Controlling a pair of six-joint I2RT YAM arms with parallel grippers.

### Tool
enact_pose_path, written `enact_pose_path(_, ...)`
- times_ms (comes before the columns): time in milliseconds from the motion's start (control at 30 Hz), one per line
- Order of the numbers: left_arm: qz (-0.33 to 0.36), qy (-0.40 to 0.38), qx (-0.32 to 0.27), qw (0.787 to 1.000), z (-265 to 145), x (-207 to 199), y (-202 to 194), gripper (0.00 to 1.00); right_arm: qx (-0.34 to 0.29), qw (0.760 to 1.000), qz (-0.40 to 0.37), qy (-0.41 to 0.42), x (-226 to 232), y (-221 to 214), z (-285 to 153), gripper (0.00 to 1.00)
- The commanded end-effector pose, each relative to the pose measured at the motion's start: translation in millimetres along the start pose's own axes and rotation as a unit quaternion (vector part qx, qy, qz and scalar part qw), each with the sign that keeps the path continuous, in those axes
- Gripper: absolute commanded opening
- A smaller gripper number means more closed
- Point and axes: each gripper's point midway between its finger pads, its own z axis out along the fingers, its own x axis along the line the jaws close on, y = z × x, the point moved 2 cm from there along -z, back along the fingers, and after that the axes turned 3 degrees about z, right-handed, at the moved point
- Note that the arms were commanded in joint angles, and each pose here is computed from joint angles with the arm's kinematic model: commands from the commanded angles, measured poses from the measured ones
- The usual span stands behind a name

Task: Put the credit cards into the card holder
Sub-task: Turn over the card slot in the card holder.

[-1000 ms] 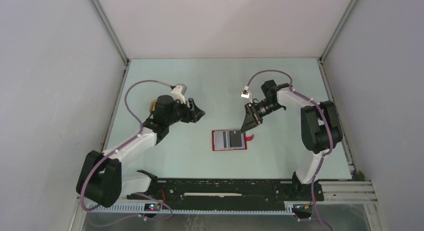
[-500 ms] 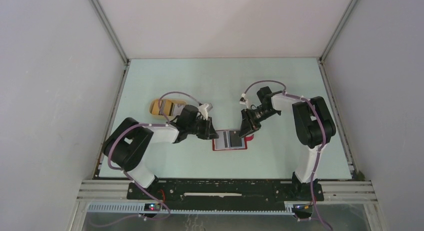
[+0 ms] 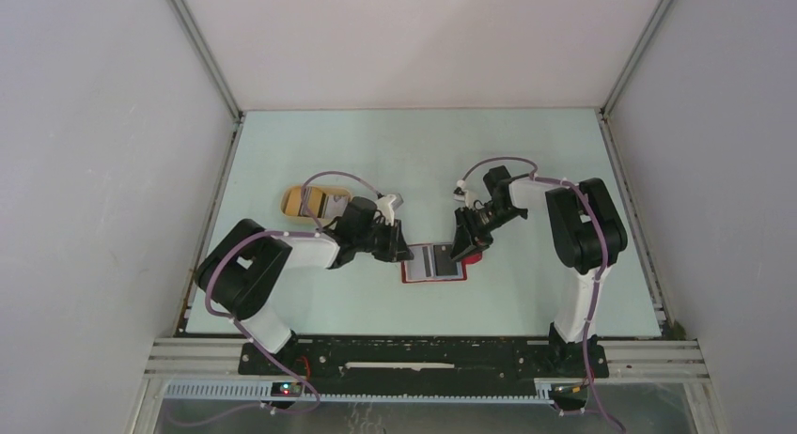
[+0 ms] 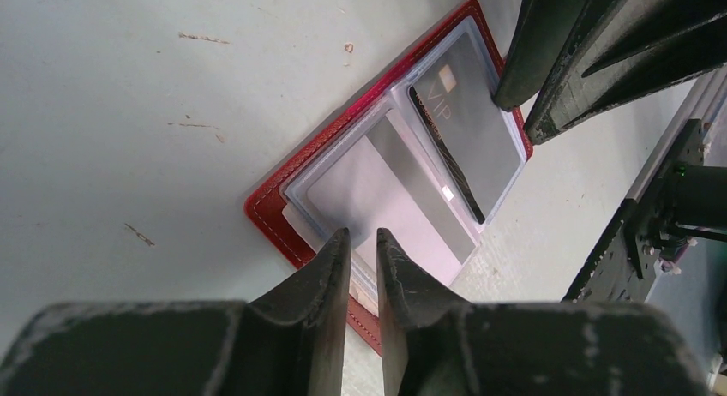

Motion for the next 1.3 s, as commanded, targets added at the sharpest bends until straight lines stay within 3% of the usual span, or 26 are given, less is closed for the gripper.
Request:
enact_pose_path(0,-0.003,0.033,0.032,0.999,4,11,-19,0.23,-0.008,0.999,0.001,-0.033,-19,4,0,0.45)
enact_pose_path(167,-0.003,0.03,0.035,0.999,5,9,-23,0.23,-0.01,0.994,-0.066,0.083,35,4,-4,0.44)
enact_pose_path(333,-0.002,0.028,0.037,0.999,5,8,-26,0.22,0.025,0.989,-0.096,0.11,60,-2,14,0.43)
enact_pose_path(733,-0.004,0.023,0.036,0.999,3,6,-29,0.22,0.052,0.996,-0.067,0.013,34,-3,45,0.45)
enact_pose_path(1267,-0.005,0.019,0.039,0.999,4,5,-32,0.21,0.04,0.995,-0.077,-0.052,20,2,41,0.48)
